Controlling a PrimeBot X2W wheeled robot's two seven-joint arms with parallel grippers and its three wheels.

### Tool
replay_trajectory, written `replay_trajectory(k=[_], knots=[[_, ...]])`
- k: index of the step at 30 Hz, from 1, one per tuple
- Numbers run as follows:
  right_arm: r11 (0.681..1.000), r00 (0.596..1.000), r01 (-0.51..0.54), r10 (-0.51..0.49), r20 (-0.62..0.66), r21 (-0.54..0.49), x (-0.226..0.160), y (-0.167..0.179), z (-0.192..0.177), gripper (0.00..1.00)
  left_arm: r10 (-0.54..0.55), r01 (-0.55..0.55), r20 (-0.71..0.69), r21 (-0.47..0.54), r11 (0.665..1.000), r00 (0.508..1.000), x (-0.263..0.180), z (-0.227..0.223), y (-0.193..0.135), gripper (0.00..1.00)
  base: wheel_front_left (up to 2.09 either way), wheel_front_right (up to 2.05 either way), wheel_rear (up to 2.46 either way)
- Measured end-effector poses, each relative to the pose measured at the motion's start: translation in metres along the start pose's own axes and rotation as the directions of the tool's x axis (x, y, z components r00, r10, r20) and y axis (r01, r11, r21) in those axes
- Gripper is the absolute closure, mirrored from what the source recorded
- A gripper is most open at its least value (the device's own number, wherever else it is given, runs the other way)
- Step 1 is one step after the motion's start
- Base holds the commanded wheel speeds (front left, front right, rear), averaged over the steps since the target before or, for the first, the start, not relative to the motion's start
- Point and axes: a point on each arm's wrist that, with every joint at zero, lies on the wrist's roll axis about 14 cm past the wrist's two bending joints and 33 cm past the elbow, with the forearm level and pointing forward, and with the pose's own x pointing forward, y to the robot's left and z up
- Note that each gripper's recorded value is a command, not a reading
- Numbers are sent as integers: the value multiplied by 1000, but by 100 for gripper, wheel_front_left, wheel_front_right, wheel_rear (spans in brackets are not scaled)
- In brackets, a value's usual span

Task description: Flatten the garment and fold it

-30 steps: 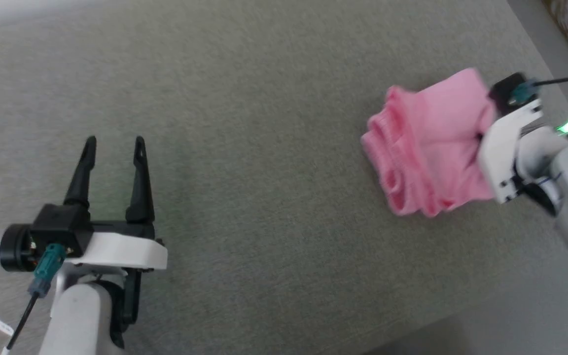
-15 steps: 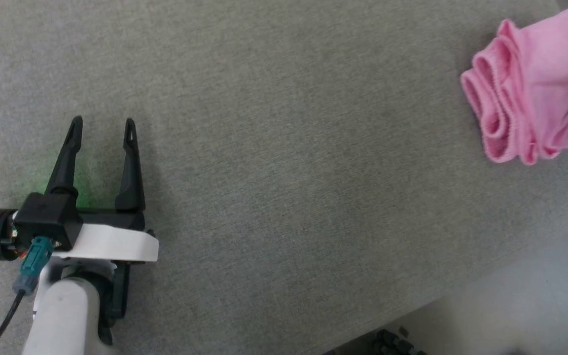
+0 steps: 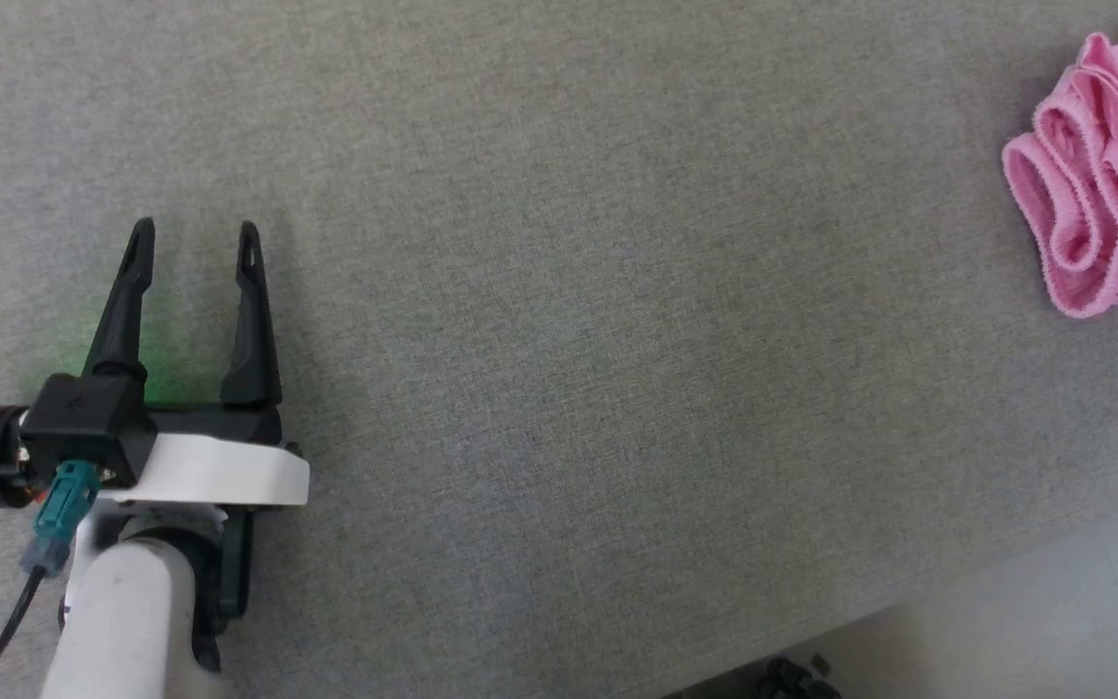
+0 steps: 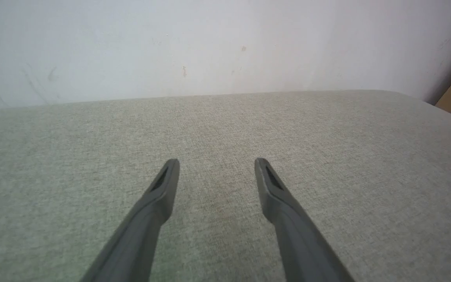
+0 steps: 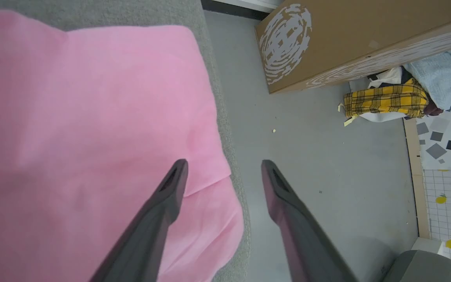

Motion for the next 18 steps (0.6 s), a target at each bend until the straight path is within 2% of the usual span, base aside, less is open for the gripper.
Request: replay_trajectory(k=[2, 5, 9, 11, 14, 18], knots=[[999, 999, 9, -10, 34, 30, -4, -6, 9, 0, 3, -3, 4, 0, 1000, 1000, -2, 3, 0, 0, 0, 0, 0], [995, 985, 11, -27, 172, 96, -15, -17, 42, 0, 13, -13, 21, -13, 1000, 1000, -8, 10, -3, 0, 0, 0, 0], [987, 921, -25, -38, 387, 156, -40, -21, 94, 0, 43, -41, 54, -43, 998, 998, -18, 24, -1, 0, 0, 0, 0], [980, 873, -66, -35, 487, 189, -56, -18, 120, 0, 61, -57, 74, -54, 997, 995, -25, 33, 0, 0, 0, 0, 0], [971, 777, -137, -16, 629, 194, -87, -7, 157, 0, 94, -87, 110, -64, 994, 989, -36, 50, 3, 0, 0, 0, 0], [955, 650, -253, 48, 759, 157, -128, 23, 183, 0, 149, -140, 154, -71, 988, 977, -55, 72, 15, 0, 0, 0, 0]])
